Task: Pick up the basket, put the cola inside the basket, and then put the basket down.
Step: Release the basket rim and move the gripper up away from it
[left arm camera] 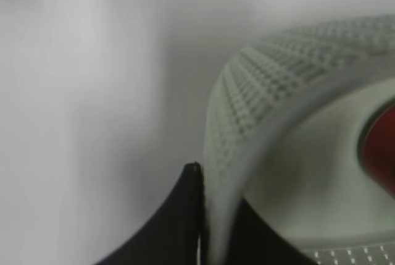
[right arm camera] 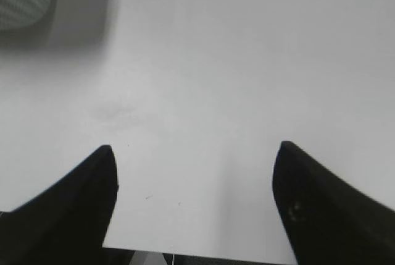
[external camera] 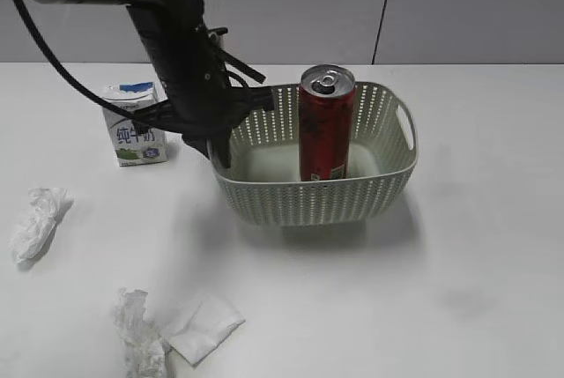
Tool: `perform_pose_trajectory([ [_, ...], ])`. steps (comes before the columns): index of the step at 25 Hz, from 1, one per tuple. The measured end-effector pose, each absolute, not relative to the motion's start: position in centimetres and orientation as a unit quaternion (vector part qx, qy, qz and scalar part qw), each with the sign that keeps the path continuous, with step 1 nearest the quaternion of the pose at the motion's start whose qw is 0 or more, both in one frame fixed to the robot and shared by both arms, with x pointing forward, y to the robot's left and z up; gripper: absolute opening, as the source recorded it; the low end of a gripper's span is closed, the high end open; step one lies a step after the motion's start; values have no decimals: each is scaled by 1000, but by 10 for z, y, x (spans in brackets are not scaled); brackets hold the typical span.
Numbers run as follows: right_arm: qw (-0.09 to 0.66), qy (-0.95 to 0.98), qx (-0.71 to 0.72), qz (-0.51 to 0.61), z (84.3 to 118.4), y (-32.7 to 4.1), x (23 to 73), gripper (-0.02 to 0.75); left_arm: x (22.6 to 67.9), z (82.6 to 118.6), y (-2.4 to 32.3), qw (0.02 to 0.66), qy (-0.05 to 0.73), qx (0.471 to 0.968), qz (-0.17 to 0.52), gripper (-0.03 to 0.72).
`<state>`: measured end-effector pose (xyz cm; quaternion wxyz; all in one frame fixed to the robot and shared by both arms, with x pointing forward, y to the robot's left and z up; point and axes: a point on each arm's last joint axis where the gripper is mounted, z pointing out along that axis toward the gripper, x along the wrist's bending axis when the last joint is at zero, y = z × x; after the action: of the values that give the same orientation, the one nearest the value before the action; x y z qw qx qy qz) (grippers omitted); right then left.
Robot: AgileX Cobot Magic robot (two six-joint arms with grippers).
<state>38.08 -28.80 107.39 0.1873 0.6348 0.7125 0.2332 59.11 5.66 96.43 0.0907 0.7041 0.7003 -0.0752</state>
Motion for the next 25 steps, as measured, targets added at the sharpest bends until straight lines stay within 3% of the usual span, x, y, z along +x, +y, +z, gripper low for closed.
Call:
perform_pose_trajectory([
  [10, 258, 695, 606, 289, 1032, -291, 296, 591, 601, 959, 57, 90, 692, 715, -44, -2],
  [17, 360, 647, 555, 379, 1039, -292, 252, 590, 603, 959, 57, 94, 690, 716, -37, -2],
  [25, 373, 642, 547, 388, 1038, -292, 247, 590, 607, 960, 56, 116, 684, 720, -29, 24],
])
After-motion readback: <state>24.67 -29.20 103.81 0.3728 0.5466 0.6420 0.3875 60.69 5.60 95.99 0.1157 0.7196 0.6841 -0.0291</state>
